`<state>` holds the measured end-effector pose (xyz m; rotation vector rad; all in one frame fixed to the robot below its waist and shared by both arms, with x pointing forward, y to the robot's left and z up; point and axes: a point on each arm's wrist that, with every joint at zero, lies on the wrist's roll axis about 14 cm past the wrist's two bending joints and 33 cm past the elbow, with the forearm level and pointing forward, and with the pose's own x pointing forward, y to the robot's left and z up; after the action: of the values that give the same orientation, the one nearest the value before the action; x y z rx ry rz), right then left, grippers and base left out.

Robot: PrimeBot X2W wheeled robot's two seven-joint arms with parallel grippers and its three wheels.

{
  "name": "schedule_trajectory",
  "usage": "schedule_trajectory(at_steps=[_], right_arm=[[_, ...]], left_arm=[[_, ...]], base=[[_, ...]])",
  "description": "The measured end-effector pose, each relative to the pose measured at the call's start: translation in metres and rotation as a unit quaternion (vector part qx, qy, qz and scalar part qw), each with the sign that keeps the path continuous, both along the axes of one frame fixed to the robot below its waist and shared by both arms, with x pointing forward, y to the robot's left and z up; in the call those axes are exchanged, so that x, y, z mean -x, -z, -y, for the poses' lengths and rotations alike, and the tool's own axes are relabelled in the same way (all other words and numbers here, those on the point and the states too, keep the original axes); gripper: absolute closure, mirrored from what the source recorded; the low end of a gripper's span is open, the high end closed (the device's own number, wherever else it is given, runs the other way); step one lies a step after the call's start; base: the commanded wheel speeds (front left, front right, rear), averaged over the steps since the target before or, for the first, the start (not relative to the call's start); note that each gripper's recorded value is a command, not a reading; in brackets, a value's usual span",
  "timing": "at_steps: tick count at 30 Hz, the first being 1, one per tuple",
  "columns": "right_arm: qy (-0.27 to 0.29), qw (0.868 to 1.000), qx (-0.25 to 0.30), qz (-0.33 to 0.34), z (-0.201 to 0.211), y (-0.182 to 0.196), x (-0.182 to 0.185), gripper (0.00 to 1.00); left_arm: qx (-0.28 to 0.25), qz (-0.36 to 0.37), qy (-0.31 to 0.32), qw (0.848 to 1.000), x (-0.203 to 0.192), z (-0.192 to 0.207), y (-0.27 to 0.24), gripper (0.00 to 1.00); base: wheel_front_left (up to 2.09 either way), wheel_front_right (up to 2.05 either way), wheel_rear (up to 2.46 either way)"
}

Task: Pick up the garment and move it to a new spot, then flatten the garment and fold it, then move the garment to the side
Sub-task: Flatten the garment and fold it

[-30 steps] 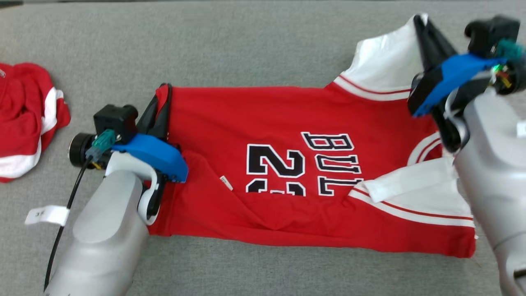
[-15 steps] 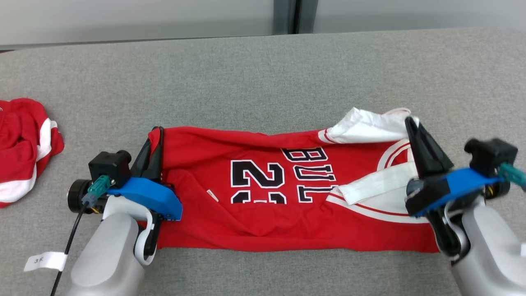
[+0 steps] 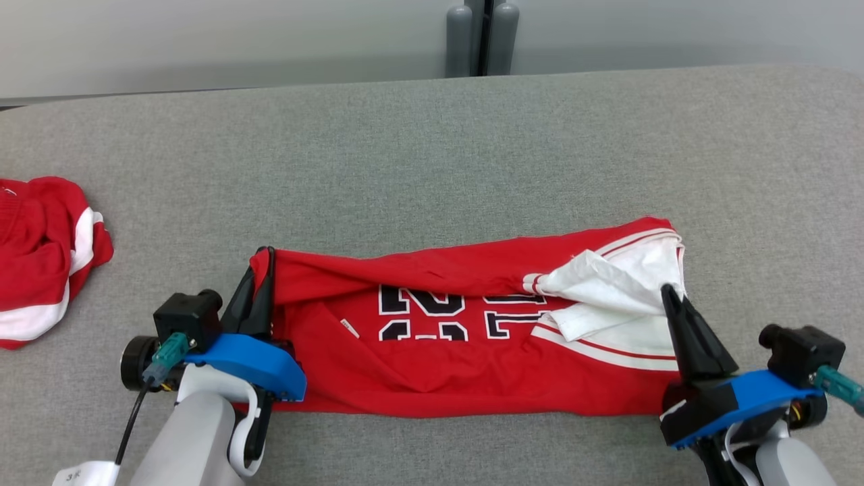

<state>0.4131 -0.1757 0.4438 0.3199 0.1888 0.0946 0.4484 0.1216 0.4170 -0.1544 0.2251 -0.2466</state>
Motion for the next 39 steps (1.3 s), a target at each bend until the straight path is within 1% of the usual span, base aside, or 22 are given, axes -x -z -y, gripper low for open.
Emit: schedule_trajectory(at_steps=[3,7,8,9,10,15,21,27,34,39], right_arm=[[0.008,1.000,0.009,-0.012,0.005,0.007,0.009,1.00],[0.015,0.999,0.006,-0.032,0.006,0.018,0.019,1.00],[0.015,0.999,0.007,-0.037,0.006,0.021,0.021,1.00],[0.017,0.999,0.008,-0.040,0.006,0.023,0.023,0.67],[0.020,0.999,0.013,-0.038,0.008,0.024,0.024,0.00],[0.025,0.999,0.017,-0.039,0.010,0.026,0.028,0.00],[0.035,0.999,0.027,-0.016,0.020,0.014,0.025,0.00],[0.025,0.998,0.056,-0.003,0.028,0.000,0.008,0.00],[0.014,0.994,0.095,-0.041,0.035,0.010,-0.009,0.00],[0.001,0.989,0.106,-0.099,0.033,0.037,-0.009,0.00]], left_arm=[[0.005,0.002,-0.006,1.000,0.004,0.000,-0.001,1.00],[0.009,0.000,-0.008,1.000,0.012,0.001,0.001,0.99],[0.011,0.000,-0.010,1.000,0.014,0.002,0.001,0.82],[0.010,-0.001,-0.010,1.000,0.016,0.002,0.002,0.22],[0.009,-0.001,-0.010,1.000,0.018,0.002,0.002,0.00],[0.011,0.016,-0.022,1.000,0.022,-0.002,-0.008,0.00],[0.012,0.052,-0.054,0.997,0.029,-0.019,-0.030,0.00],[0.005,0.094,-0.096,0.991,0.035,-0.043,-0.054,0.00],[-0.013,0.120,-0.135,0.984,0.044,-0.069,-0.070,0.00],[-0.024,0.119,-0.154,0.981,0.051,-0.084,-0.069,0.00]], base=[[0.00,0.00,0.00],[0.00,0.00,0.00],[0.00,0.00,0.00],[0.00,0.00,0.00],[0.00,0.00,0.00],[0.00,0.00,0.00],[0.00,0.00,0.00],[0.00,0.00,0.00],[0.00,0.00,0.00],[0.00,0.00,0.00]])
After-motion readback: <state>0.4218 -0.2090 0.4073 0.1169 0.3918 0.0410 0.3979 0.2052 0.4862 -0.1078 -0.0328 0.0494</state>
